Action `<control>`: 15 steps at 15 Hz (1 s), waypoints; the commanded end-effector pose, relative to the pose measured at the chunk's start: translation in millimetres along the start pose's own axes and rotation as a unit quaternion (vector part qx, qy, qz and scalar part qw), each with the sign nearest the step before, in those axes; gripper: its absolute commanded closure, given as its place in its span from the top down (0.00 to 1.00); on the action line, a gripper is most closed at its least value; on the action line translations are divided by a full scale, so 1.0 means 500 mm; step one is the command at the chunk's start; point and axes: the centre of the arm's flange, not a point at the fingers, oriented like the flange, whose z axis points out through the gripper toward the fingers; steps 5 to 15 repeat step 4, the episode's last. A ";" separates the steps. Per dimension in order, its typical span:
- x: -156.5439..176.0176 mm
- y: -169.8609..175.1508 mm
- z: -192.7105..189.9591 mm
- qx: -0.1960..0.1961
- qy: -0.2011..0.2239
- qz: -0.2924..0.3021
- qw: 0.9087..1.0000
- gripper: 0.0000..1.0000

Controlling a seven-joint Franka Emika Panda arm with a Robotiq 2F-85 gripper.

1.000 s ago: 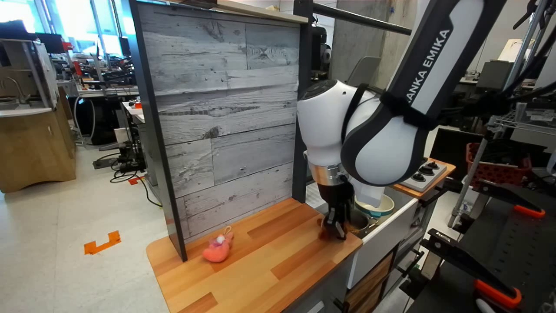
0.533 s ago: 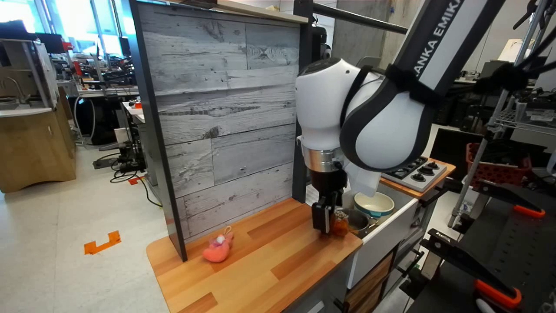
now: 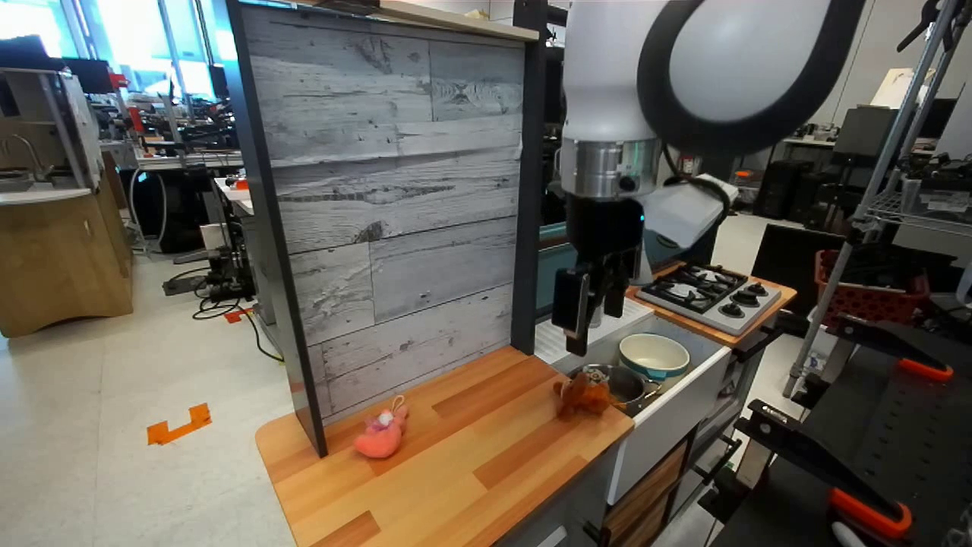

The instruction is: Move the plush toy

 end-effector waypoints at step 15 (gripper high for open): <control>-0.028 0.007 -0.069 0.031 -0.031 0.038 0.998 1.00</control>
